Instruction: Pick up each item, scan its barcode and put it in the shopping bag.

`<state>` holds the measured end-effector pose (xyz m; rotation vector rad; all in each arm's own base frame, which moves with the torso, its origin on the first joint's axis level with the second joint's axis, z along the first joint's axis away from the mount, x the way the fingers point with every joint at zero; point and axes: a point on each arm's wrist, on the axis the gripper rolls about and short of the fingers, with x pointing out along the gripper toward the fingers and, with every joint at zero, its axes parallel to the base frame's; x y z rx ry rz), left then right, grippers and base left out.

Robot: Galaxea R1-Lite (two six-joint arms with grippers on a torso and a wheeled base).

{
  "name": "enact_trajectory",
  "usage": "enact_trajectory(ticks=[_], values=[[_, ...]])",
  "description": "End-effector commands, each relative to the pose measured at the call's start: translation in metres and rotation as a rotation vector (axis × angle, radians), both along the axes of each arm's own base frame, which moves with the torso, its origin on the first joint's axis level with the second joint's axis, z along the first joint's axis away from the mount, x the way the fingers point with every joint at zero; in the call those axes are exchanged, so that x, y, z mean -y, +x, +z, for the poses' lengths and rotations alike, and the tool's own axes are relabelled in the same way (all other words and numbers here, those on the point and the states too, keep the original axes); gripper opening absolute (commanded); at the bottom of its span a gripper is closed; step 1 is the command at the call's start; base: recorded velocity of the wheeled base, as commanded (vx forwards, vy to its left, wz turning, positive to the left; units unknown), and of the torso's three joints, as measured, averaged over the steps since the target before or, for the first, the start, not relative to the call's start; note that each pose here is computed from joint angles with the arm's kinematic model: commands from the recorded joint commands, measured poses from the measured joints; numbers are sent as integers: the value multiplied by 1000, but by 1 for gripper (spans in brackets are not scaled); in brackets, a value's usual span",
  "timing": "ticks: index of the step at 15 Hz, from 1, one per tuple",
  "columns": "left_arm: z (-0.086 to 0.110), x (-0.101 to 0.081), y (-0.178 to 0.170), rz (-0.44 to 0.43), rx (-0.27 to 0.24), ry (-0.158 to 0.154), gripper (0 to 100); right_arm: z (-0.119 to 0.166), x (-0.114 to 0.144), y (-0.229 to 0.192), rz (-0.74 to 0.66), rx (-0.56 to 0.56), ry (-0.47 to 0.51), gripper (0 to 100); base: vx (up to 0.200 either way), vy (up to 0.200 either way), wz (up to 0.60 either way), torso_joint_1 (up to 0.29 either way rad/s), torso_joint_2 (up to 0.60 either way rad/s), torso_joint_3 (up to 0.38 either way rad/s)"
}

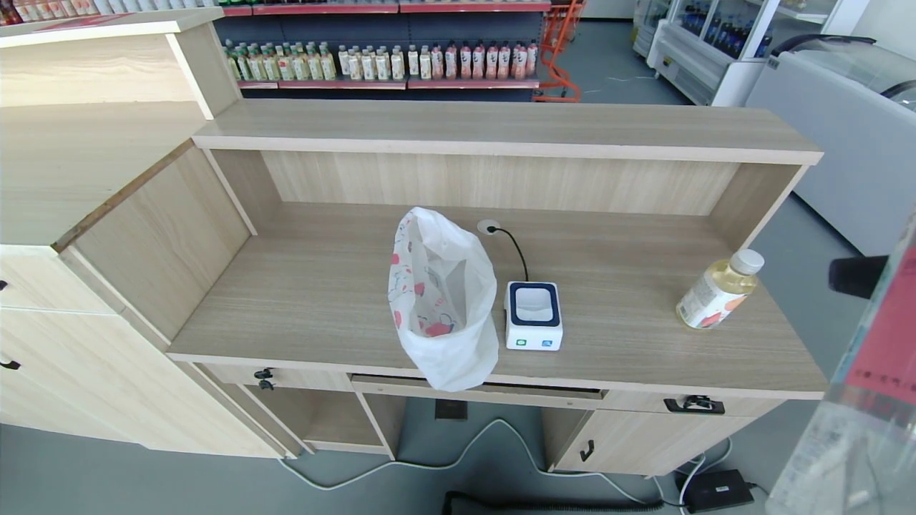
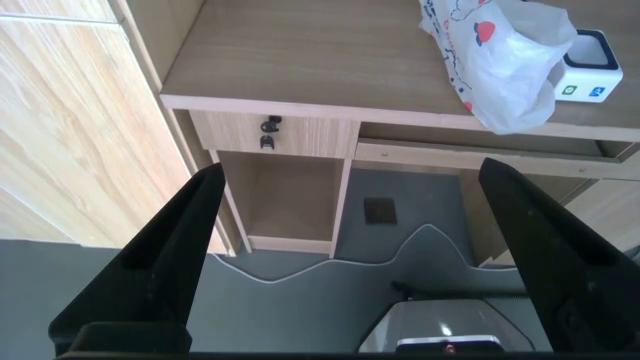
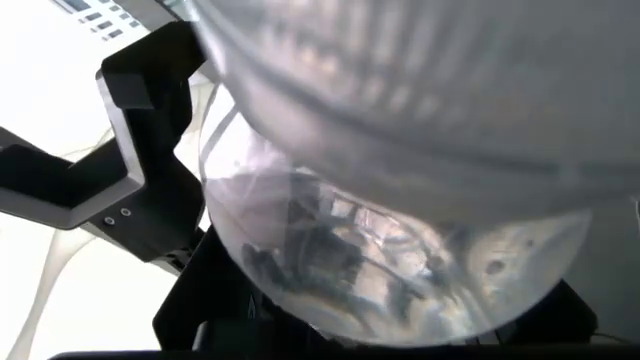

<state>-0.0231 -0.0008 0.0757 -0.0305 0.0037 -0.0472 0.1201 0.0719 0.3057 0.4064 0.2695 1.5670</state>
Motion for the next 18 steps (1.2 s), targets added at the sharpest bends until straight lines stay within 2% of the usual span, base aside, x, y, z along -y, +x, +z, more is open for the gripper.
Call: enact_trajectory(ticks=[1,18], values=[[0,0,0,0,0,0,100,-3,1,-3,2,-3,-2,0,0,0,0,0,0,0],[0,0,0,0,0,0,100,-12,11,-10,-53,-1,-7,0,0,0,0,0,0,0]])
